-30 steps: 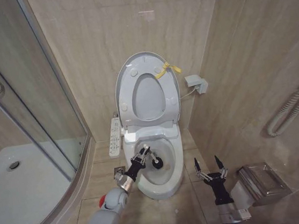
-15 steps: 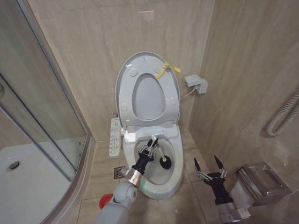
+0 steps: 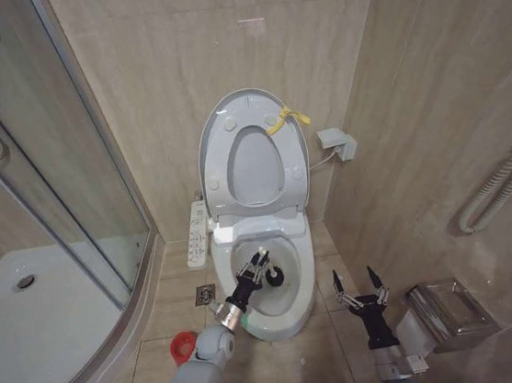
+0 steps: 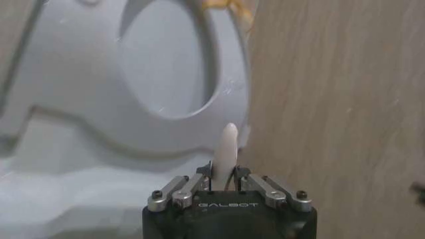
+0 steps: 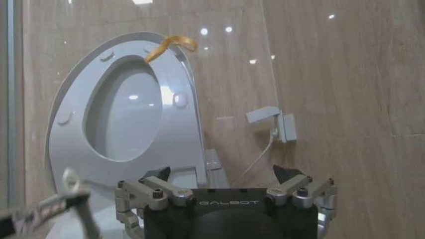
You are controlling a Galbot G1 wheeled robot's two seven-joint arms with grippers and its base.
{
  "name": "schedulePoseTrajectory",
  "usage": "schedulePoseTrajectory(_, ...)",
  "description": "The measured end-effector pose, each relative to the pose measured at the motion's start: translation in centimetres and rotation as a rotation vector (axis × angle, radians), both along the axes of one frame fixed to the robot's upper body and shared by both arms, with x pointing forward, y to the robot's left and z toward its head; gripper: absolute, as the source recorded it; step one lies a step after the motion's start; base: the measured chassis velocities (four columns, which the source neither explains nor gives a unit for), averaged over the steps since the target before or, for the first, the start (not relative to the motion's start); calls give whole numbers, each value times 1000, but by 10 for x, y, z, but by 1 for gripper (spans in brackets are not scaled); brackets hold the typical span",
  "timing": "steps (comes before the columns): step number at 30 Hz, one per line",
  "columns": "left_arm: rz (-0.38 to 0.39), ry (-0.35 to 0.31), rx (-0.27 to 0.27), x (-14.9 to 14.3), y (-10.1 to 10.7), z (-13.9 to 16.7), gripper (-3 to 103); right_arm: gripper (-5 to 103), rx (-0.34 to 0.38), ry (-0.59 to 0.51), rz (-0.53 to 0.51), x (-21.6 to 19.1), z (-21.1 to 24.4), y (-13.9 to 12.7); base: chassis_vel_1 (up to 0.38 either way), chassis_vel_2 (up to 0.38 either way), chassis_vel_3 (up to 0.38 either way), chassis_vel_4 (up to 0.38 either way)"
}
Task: Open the toilet lid, clean the toilet bowl with a toilet brush, close the toilet lid, and flush.
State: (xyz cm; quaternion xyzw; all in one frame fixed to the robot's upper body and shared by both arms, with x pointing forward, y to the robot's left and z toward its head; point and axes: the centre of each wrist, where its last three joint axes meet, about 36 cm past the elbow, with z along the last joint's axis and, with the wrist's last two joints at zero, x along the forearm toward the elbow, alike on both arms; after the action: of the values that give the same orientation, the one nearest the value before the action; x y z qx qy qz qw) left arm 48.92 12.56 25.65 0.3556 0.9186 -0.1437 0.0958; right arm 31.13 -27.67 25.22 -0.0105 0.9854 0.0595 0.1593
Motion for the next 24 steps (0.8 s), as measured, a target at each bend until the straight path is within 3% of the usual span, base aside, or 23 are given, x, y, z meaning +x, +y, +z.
schedulePoseTrajectory(7, -47, -45, -53, -8, -14, 19, 21, 100, -3, -1, -1, -1, 1, -3, 0, 0, 0, 0)
schedulePoseTrajectory(14, -15, 30, 7, -11, 2, -22, 21, 100, 0, 1, -2, -1, -1, -3, 0, 0, 0, 0)
schedulePoseTrajectory(19, -6, 34, 12, -7, 3, -24, 21, 100, 3, 3, -1, -2, -2, -2, 0, 0, 0, 0)
schedulePoseTrajectory(24, -19, -23, -51, -1, -10, 6, 21, 100, 3, -1, 0, -2, -1, -2, 0, 0, 0, 0)
